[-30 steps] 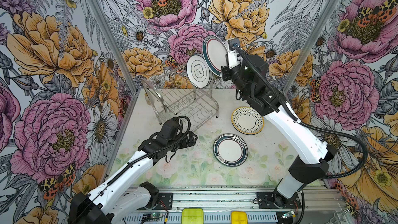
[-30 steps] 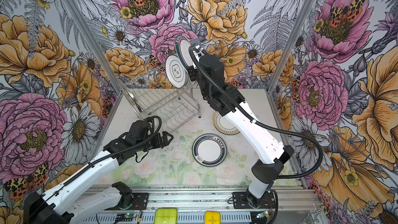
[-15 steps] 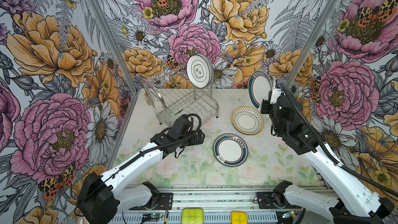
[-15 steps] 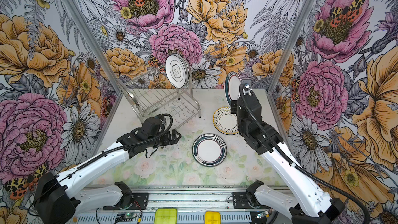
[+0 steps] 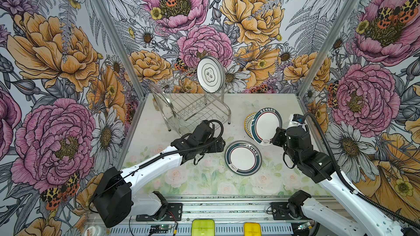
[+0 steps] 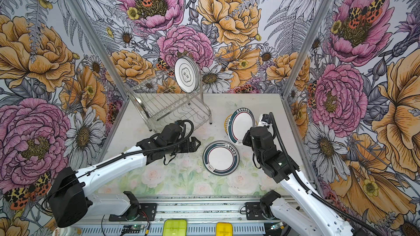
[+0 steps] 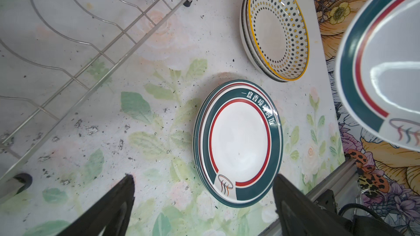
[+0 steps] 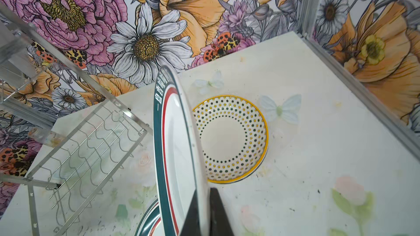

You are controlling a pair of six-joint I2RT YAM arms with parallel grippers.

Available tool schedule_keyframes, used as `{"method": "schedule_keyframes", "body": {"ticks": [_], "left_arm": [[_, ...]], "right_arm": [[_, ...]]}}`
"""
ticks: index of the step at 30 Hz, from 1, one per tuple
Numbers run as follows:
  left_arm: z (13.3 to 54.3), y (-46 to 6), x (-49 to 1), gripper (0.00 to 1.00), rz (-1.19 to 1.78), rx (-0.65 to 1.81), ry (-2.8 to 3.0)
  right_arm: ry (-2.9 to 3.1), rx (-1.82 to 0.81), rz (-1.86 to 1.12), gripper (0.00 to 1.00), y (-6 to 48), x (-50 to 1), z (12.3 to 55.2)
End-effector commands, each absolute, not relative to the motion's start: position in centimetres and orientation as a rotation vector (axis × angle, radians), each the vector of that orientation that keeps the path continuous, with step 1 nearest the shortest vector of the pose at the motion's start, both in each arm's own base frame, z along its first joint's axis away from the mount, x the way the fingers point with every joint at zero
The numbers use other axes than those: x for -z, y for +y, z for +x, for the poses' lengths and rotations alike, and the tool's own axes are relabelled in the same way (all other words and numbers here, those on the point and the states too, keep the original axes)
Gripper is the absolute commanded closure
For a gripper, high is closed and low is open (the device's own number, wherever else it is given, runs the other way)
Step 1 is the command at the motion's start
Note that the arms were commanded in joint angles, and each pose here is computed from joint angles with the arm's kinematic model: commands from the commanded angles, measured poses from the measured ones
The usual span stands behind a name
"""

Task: Unload the plates from the dish rack
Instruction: Place the plate among the plates.

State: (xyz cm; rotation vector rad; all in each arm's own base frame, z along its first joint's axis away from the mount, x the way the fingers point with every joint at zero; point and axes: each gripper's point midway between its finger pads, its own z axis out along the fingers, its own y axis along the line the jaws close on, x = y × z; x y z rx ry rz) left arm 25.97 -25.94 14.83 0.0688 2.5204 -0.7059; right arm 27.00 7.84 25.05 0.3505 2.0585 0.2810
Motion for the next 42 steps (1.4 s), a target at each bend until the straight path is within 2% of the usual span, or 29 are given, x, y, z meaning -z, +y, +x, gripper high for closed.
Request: {"method": "schedule_keyframes", "body": {"ticks": [1, 9, 21, 29, 35, 42], "left_arm": [[26.8, -27.8, -16.7, 0.07, 0.09, 0.78, 2.437], [26.6, -30.2, -17.0, 0.08, 0.101, 0.912, 2.4], [27.5, -32.4, -15.9, 0.12, 0.119, 0.974, 2.418], [28.3, -33.2, -16.6, 0.21, 0.086, 1.104, 2.369], [28.6, -33.4, -16.5, 0.34, 0.078, 1.155, 2.363], [28.7, -33.3, -15.9, 0.35, 0.068, 1.157, 2.377]], "right_arm": [[2.038, -0.484, 0.457, 1.0, 9.6, -25.6, 27.1], [2.113, -0.692, 0.549, 1.0, 12.6, -21.1, 27.5], [2.114, -0.899, 0.558, 1.0, 15.6, -19.8, 28.0], [2.091, -1.039, 0.566, 1.0, 17.4, -19.3, 28.7], [2.078, -1.091, 0.572, 1.0, 18.0, -19.0, 28.9], [2.055, -1.118, 0.569, 1.0, 18.1, -19.5, 29.1]]}}
